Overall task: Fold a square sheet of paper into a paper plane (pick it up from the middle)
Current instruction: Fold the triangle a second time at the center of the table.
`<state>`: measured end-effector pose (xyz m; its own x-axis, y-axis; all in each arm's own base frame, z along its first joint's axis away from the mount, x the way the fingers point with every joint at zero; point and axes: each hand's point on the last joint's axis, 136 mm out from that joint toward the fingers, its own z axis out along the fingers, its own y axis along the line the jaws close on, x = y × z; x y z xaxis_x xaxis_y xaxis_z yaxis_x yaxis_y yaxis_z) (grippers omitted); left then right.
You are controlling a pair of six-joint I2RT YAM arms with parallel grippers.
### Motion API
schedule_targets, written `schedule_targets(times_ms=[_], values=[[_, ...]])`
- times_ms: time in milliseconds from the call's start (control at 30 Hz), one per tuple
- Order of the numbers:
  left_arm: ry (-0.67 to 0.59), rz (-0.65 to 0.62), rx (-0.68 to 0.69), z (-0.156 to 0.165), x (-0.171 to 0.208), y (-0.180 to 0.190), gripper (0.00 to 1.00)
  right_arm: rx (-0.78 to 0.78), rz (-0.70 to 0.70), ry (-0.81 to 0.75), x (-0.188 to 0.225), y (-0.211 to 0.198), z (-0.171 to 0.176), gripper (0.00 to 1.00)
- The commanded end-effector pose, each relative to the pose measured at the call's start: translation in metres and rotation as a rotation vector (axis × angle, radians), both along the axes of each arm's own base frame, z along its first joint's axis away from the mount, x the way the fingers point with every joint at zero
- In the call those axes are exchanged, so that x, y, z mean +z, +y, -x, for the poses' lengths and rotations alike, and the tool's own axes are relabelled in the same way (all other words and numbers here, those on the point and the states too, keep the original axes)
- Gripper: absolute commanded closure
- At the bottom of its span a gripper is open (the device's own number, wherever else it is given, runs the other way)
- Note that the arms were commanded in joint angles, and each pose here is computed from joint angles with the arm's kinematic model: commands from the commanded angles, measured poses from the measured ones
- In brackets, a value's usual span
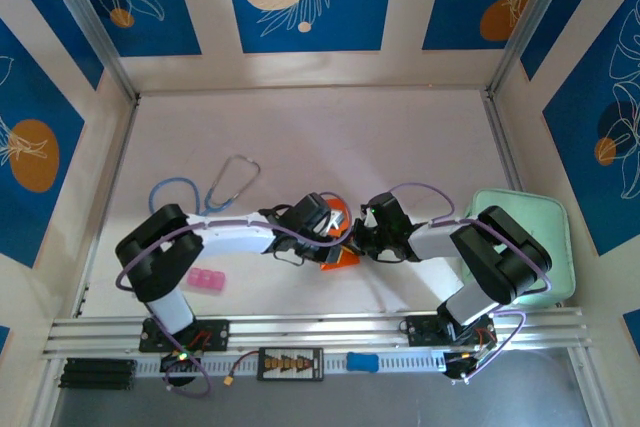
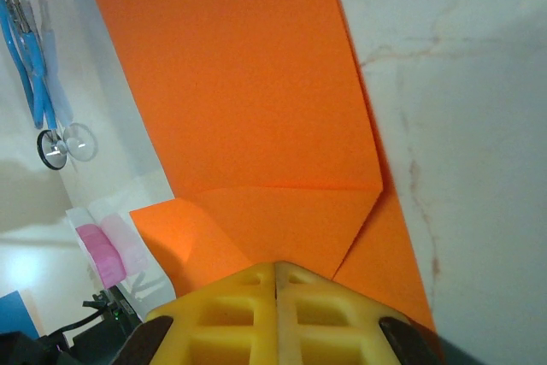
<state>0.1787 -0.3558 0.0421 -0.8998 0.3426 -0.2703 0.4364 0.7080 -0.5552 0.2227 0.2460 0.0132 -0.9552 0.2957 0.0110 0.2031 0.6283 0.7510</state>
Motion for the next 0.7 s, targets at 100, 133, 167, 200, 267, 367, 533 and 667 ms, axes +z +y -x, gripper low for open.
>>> schedule_targets(times_ms=[100, 133, 167, 200, 267, 367, 533, 667], values=[[0.036, -0.049, 0.025, 0.008, -0.024, 0.014, 1.0, -0.033, 0.099, 0.111, -0.029, -0.021, 0.019, 1.0], [0.04, -0.048, 0.027, 0.009, -0.026, 0.015, 1.0, -0.033, 0.099, 0.112, -0.029, -0.021, 0.02, 1.0], [0.046, -0.049, 0.03, 0.01, -0.027, 0.016, 1.0, -0.033, 0.1, 0.112, -0.029, -0.021, 0.02, 1.0], [0.054, -0.048, 0.031, 0.012, -0.028, 0.017, 1.0, -0.033, 0.101, 0.113, -0.03, -0.021, 0.02, 1.0], [0.068, -0.038, 0.032, 0.016, -0.029, 0.018, 1.0, -0.034, 0.103, 0.117, -0.031, -0.022, 0.021, 1.0], [0.101, -0.016, 0.032, 0.023, -0.03, 0.019, 1.0, -0.034, 0.105, 0.118, -0.031, -0.022, 0.021, 1.0], [0.148, 0.013, 0.025, 0.034, -0.031, 0.021, 1.0, -0.036, 0.111, 0.122, -0.033, -0.024, 0.021, 1.0], [0.143, 0.017, 0.031, 0.036, -0.026, 0.026, 1.0, -0.038, 0.114, 0.125, -0.034, -0.025, 0.022, 1.0]])
